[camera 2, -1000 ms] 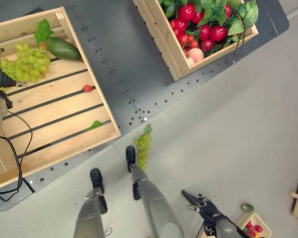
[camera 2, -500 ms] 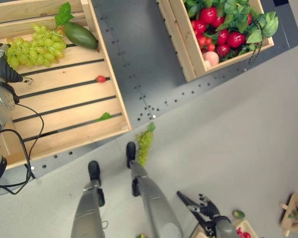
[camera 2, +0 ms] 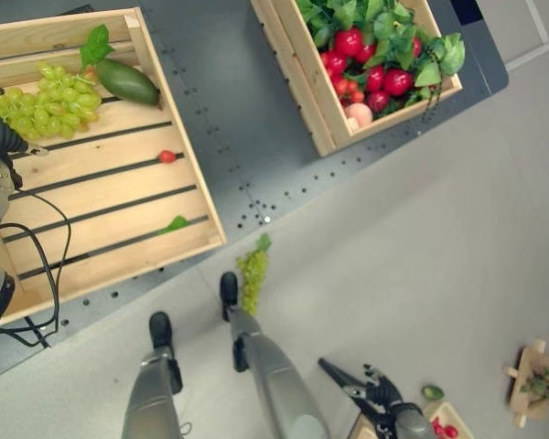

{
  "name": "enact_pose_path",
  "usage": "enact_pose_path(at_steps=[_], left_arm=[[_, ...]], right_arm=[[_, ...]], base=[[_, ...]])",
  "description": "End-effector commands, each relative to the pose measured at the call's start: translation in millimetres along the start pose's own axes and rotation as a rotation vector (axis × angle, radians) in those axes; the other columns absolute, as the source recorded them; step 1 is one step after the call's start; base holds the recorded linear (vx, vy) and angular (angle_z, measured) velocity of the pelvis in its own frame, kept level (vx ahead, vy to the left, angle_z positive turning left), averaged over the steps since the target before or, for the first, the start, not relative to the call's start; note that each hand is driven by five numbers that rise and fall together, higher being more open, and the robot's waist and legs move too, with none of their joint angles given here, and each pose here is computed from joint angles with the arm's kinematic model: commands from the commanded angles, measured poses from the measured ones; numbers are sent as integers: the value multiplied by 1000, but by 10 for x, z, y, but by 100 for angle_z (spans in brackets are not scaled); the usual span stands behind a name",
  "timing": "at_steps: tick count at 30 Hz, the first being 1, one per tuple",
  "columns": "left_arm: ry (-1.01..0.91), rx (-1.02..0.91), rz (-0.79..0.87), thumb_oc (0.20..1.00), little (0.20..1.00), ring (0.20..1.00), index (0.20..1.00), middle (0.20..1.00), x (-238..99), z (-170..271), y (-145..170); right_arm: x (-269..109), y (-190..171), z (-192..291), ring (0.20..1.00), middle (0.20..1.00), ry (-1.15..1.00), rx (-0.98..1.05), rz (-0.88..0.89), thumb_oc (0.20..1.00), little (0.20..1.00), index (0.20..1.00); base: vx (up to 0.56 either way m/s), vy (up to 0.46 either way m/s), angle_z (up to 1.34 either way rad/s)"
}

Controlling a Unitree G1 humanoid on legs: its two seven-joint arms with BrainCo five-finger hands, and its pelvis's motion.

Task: Pick up the fruits from the basket on one side to the basket on the other side

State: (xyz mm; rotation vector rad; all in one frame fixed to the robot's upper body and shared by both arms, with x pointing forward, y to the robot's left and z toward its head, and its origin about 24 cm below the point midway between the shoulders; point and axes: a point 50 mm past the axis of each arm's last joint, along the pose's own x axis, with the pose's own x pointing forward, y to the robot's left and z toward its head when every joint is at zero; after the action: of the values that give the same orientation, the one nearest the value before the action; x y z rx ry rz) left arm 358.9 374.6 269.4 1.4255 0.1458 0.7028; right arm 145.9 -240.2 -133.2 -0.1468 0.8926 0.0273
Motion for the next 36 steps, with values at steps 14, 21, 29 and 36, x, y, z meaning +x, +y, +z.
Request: enact_pose_path(at_steps=[14, 21, 29, 36], left_arm=[[-33, -84, 155, 1000, 1000, 1000, 1000, 1000, 104, 157, 530], [-25, -140, 74, 1000, 1000, 1000, 1000, 1000, 41, 126, 184], [-138, -216, 100, 1000, 1000, 1000, 1000, 1000, 19, 487, 192], [-169, -207, 98, 1000, 1000, 1000, 1000, 1000, -12, 485, 147]], right_arm=[[-64, -178, -148, 1000, 1000, 75, 28, -44, 1000, 1000, 1000], [-92, -229, -172, 1000, 1000, 78, 16, -52, 1000, 1000, 1000], [-99, -375, -95, 1000, 1000, 46, 45, -118, 1000, 1000, 1000], [-38, -260, -36, 1000, 1000, 37, 84, -90, 1000, 1000, 1000]], base=[[26, -31, 5], [41, -24, 7], [12, 58, 15], [-16, 148, -7]])
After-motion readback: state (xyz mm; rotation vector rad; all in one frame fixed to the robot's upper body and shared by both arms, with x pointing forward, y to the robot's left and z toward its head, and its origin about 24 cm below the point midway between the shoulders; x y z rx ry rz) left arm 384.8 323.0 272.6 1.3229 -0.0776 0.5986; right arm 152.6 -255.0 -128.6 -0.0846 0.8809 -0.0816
